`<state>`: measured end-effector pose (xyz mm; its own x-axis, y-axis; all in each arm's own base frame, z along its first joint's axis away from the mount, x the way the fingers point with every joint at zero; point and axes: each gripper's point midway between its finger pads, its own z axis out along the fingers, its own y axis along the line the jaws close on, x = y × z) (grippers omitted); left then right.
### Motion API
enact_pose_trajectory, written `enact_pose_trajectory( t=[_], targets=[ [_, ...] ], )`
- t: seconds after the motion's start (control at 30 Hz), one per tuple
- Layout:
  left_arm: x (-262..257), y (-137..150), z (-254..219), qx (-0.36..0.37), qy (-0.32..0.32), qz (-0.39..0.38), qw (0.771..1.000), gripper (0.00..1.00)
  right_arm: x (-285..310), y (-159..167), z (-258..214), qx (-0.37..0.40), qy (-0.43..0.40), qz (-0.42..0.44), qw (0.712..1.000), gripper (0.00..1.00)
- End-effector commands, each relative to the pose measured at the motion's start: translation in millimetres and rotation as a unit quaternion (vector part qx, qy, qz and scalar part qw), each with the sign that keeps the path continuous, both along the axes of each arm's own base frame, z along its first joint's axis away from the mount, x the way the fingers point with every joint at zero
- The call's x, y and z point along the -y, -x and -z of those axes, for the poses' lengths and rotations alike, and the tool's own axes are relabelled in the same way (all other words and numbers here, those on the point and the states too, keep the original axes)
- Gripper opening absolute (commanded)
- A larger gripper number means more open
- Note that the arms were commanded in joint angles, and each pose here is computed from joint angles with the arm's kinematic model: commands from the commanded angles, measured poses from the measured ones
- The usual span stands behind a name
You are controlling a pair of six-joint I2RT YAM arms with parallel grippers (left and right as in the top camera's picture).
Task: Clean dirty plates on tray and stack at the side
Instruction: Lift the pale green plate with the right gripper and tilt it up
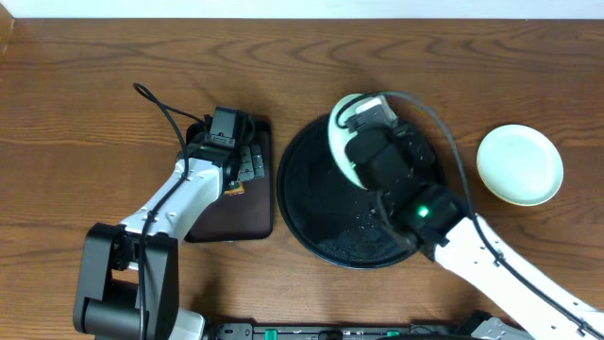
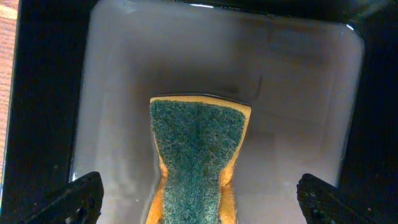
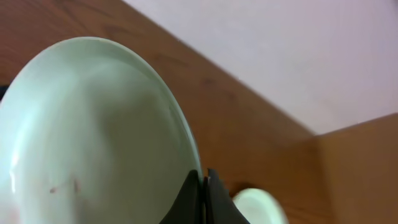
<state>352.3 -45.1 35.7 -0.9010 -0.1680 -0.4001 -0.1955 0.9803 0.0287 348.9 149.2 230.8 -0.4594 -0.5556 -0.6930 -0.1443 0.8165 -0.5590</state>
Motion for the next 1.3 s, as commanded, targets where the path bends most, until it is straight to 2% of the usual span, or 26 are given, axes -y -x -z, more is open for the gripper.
enact_pose_trajectory(
  t=[0.0,0.43,0.73,0.83,0.93,1.2,1.27],
  targets=[
    [-4.6,2.9,3.9,-0.006,-0.009,-0.001,1.0,1.0,-22.1,-5.9,13.3,-0.054,-0.117,-0.055,0.99,0.01],
    [-4.6,2.9,3.9,-0.006,-0.009,-0.001,1.0,1.0,-0.5,-16.5,29.8,-0.119,-0.208,-0.071,0.968,0.01],
    [-4.3,4.0,4.3,-0.009,-0.009,0.0,1.0,1.0,6.3,-14.1,35.7,-0.135,-0.21,-0.064,0.966,0.01],
    [-4.3,4.0,4.3,-0.009,-0.009,-0.001,1.0,0.93,11.4,-11.9,40.0,-0.145,-0.207,-0.056,0.966,0.01],
    [-5.1,9.7,9.6,-0.014,-0.001,-0.02,1.0,0.91,19.3,-9.2,45.7,-0.158,-0.203,-0.045,0.965,0.01],
    [-6.9,15.3,15.7,-0.02,-0.004,-0.022,1.0,0.93,27.0,-9.4,47.9,-0.161,-0.209,-0.028,0.964,0.01],
    [-7.0,15.4,15.7,-0.02,-0.004,-0.022,1.0,1.0,30.7,-10.6,48.0,-0.16,-0.212,-0.022,0.964,0.01]
  ],
)
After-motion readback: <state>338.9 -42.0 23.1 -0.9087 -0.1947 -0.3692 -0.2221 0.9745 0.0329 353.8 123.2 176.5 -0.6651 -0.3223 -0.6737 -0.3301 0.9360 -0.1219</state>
